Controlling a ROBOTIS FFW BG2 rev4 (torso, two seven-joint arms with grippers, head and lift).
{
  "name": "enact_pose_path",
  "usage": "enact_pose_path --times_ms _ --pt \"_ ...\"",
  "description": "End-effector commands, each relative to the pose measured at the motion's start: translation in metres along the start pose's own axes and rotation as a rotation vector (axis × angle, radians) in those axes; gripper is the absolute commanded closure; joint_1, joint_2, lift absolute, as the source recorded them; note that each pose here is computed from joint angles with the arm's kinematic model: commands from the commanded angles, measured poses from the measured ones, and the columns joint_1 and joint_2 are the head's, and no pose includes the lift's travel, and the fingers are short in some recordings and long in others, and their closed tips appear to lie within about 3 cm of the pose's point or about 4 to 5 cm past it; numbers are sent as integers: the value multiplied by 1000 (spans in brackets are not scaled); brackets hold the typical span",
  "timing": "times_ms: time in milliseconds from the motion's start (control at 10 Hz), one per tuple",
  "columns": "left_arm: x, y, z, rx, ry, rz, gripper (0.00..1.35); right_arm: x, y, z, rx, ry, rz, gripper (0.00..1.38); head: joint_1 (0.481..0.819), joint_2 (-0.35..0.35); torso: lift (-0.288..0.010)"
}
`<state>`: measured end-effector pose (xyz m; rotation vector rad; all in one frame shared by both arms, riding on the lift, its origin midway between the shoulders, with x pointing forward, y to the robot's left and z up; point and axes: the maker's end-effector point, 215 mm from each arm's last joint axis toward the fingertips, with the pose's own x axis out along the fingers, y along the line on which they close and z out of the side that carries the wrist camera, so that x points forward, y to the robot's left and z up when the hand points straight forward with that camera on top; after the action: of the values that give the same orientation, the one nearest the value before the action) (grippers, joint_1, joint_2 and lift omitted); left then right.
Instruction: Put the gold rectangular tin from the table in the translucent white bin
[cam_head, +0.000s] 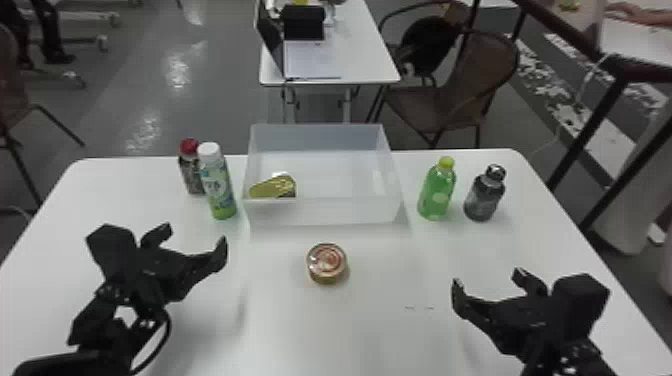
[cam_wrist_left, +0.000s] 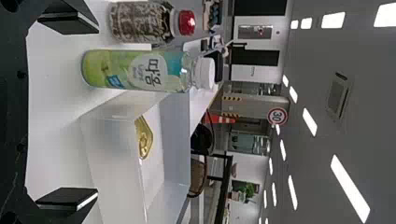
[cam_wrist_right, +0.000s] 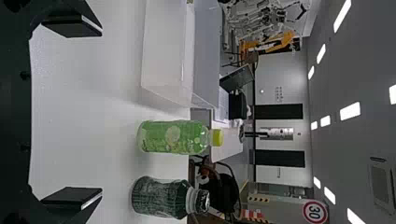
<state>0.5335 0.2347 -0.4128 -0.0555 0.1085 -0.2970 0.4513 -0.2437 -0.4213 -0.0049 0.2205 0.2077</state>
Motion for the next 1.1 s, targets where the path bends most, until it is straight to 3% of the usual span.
enact_pose_path --times_ms 0,500,1000 --pt "-42 19 -14 -8 5 66 76 -1 -3 2 -11 -2 -2 90 695 -20 -88" --pt "-133 88 -38 77 28 241 71 -1 -1 8 -25 -11 -2 75 695 113 -88" --pt "-147 96 -37 62 4 301 76 -4 1 5 -20 -7 -4 75 695 159 -88"
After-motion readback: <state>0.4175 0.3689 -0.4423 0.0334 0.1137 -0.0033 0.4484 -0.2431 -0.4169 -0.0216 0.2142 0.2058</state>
